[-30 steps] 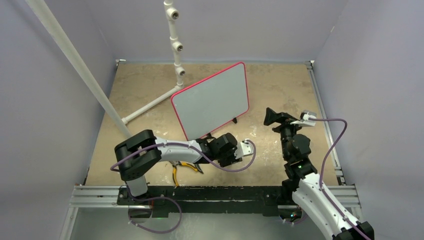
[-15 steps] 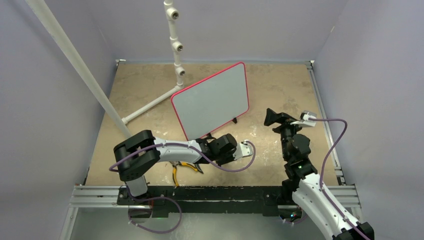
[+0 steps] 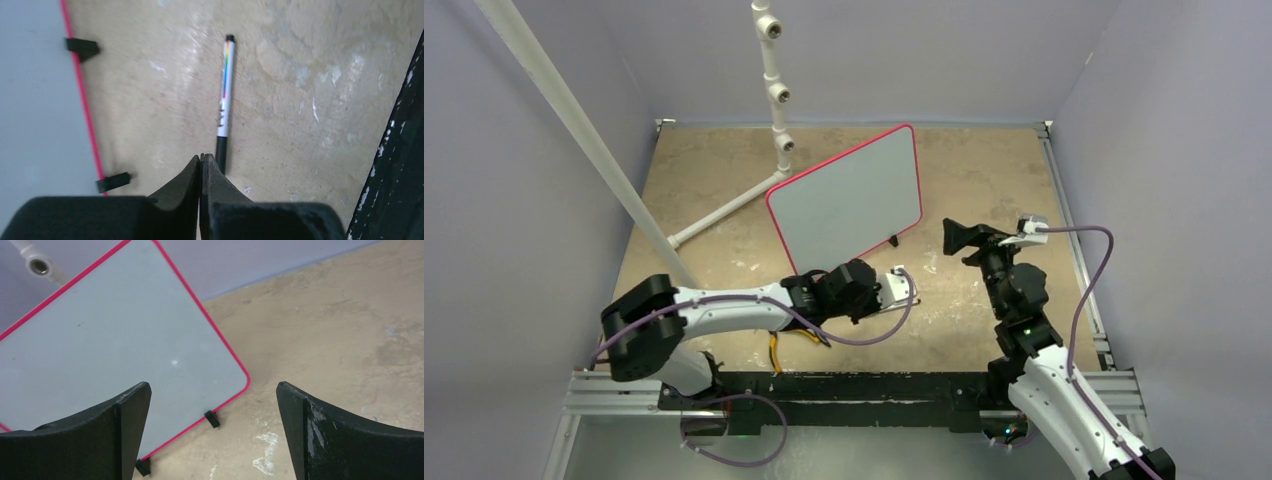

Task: Write a sentence on the whiteboard
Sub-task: Open the whiteboard marker at the center of the board.

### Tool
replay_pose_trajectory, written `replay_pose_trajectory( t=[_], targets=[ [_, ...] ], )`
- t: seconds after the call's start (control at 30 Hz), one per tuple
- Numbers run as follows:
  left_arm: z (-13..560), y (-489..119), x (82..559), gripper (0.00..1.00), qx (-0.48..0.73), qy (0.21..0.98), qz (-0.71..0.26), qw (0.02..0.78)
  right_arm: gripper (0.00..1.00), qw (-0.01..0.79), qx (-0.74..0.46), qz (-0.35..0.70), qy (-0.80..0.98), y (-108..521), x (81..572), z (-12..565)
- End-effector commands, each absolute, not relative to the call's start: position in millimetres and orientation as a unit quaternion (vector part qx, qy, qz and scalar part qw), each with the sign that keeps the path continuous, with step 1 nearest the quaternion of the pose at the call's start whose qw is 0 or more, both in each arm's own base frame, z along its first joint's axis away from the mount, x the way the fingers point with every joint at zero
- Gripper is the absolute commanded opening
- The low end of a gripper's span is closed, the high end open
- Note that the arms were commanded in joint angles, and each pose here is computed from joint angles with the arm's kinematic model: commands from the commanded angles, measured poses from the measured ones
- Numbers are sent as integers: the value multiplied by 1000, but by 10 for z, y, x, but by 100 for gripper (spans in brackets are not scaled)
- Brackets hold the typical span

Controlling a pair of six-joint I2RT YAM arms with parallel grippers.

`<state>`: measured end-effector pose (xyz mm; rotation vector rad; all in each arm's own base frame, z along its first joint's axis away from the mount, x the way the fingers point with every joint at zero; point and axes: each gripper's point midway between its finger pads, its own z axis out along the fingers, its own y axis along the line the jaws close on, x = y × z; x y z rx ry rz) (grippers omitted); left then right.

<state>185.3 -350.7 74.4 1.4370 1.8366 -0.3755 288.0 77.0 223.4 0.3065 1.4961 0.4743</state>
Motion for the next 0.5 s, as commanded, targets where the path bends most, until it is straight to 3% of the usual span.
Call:
replay_pose_trajectory(
  t=[0.0, 0.1, 0.23, 0.37, 0.47],
  targets=[
    [1294, -3534, 2001, 0, 516, 701, -187, 455, 97, 682, 79, 269, 675, 1049, 2804, 2468],
    [1442, -3426, 2043, 0, 505, 700, -194, 466, 97, 667, 34, 299, 682, 1226, 2726, 2479],
    [1329, -3290, 2018, 1, 515, 712, -213, 426, 96, 645, 33, 302, 702, 1259, 2698, 2451],
    [1237, -3418, 1958, 25, 520, 712, -240, 405, 96, 662, 49, 288, 691, 1168, 2721, 2489],
    [1046, -3546, 1876, 33, 534, 718, -257, 364, 96, 679, 60, 277, 677, 1096, 2741, 2518]
  ],
)
